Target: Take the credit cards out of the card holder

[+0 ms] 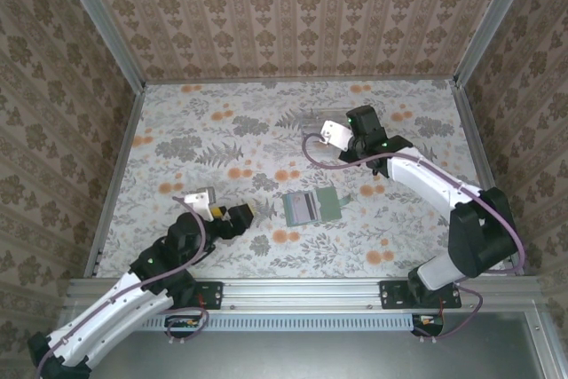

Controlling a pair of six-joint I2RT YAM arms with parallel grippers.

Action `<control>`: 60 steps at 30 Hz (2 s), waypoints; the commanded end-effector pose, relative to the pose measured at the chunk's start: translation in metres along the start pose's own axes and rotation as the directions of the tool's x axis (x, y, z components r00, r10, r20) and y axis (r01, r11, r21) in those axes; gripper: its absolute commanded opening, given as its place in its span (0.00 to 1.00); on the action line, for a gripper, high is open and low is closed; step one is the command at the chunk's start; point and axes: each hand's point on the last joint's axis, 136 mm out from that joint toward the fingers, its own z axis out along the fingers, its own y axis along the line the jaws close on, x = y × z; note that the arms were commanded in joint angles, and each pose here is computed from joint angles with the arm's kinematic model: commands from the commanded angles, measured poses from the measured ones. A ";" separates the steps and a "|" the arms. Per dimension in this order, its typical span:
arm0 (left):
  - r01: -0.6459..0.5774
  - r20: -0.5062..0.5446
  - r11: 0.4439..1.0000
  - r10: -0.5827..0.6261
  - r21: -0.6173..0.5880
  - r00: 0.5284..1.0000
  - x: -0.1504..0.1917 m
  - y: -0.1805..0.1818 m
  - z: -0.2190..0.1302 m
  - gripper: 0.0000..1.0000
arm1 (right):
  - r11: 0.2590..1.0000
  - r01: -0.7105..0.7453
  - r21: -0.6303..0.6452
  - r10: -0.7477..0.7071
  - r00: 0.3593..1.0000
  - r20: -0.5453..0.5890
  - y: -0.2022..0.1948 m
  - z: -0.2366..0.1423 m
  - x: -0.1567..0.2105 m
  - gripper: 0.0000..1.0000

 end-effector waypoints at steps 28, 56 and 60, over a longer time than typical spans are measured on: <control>0.006 0.030 0.998 -0.004 -0.056 1.000 -0.006 0.010 -0.004 1.00 | 0.969 0.245 -0.029 -0.244 0.969 0.027 -0.034 0.062 0.005 0.00; 0.011 0.025 0.997 -0.009 -0.080 1.000 -0.004 0.017 -0.002 1.00 | 0.970 0.239 -0.040 -0.241 0.970 -0.040 -0.037 0.084 0.032 0.00; 0.014 0.029 0.997 -0.012 -0.081 1.000 -0.005 0.018 -0.002 1.00 | 0.968 0.247 -0.039 -0.248 0.968 -0.037 -0.038 0.083 0.030 0.00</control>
